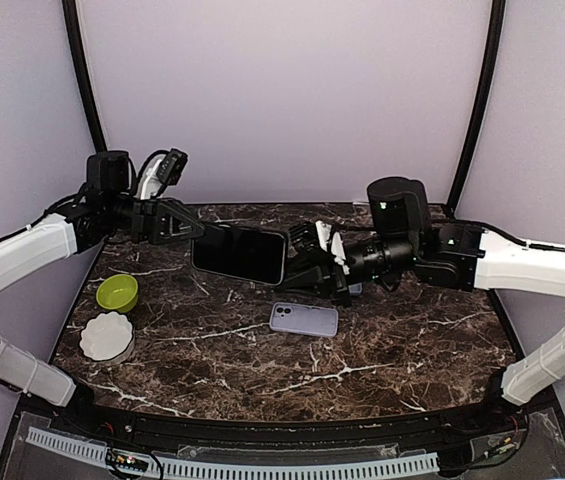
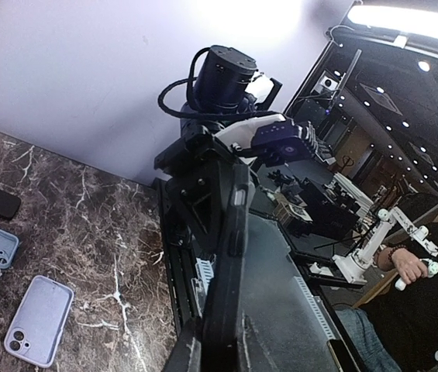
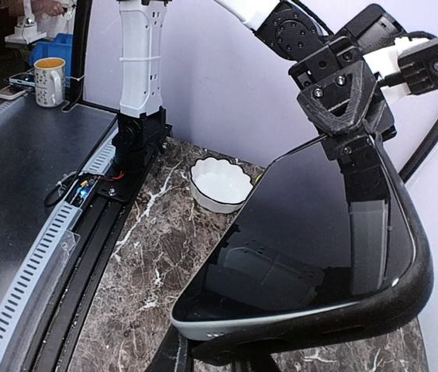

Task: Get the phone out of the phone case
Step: Remove the bottom right corner of the phone case from the phone case, then remove the top right corner of the phone case from itself.

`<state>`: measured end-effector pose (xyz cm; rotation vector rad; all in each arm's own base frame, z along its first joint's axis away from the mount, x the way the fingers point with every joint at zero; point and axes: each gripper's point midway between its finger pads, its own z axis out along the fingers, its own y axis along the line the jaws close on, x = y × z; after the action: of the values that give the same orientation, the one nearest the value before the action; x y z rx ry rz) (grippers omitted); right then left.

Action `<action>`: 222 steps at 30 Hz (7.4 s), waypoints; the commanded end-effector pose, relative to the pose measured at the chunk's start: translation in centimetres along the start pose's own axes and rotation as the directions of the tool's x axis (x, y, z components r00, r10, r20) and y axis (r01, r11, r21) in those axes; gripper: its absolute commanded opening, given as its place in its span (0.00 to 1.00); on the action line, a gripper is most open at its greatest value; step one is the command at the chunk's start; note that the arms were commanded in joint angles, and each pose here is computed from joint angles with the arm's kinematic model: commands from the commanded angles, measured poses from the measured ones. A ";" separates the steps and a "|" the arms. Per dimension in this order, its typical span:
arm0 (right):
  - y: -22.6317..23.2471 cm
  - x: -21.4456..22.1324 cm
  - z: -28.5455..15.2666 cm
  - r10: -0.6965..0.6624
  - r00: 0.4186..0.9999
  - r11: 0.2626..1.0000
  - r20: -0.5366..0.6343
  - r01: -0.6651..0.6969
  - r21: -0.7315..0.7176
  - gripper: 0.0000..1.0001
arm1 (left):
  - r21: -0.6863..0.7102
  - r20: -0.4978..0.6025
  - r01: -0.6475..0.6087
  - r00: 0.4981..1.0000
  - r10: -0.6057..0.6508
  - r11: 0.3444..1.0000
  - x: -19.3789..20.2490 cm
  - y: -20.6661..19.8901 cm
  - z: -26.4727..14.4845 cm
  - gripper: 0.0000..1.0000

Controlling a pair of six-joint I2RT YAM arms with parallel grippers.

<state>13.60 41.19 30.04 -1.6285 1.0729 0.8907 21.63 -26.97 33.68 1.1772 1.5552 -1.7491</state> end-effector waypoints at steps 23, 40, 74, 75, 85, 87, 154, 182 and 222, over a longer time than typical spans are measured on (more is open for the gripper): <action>-1.7 -8.2 -3.5 0.077 0.917 0.997 0.392 -0.076 -0.018 0.12 | -0.142 0.007 -0.124 0.992 0.126 0.982 0.4 0.0 0.7 0.00; 1.4 6.3 -2.9 0.236 0.965 0.972 -0.111 -0.232 0.042 0.62 | -0.308 0.086 -0.154 0.978 0.188 0.939 -1.6 1.9 -1.5 0.00; -2.7 6.7 -5.2 -0.083 0.957 0.982 -0.277 0.126 0.140 0.68 | -0.371 -0.071 -0.591 0.787 0.612 0.717 3.2 0.4 -1.0 0.00; -2.6 6.6 -5.2 -0.088 0.958 0.983 -0.274 0.129 0.134 0.68 | -0.362 -0.093 -0.631 0.757 0.647 0.686 3.4 0.3 -0.8 0.00; -3.6 5.7 -6.5 -0.126 0.943 0.966 -0.308 0.188 0.180 0.68 | -0.193 -0.221 -0.876 0.478 0.850 0.443 6.6 -1.3 0.7 0.00; -3.5 5.5 -6.7 -0.138 0.942 0.962 -0.305 0.201 0.186 0.68 | -0.182 -0.225 -0.907 0.414 0.882 0.379 6.8 -1.5 0.7 0.00; 2.9 3.4 1.2 -0.247 0.954 0.968 -0.170 0.235 -0.091 0.38 | -0.068 -0.210 -0.998 -0.003 0.978 -0.018 9.3 -3.5 1.8 0.00; 4.4 3.8 1.9 -0.200 0.966 0.969 -0.165 0.170 -0.178 0.10 | -0.070 -0.218 -0.996 -0.042 0.975 -0.059 9.1 -4.0 1.7 0.00; 7.7 4.3 1.7 -0.088 0.980 0.936 -0.180 0.019 -0.351 0.00 | -0.050 -0.160 -0.995 -0.080 0.984 -0.089 9.2 -5.2 2.6 0.00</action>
<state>9.71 40.26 23.39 -2.0220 1.0558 0.8182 12.96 -26.54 25.13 1.6769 0.4886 -0.5081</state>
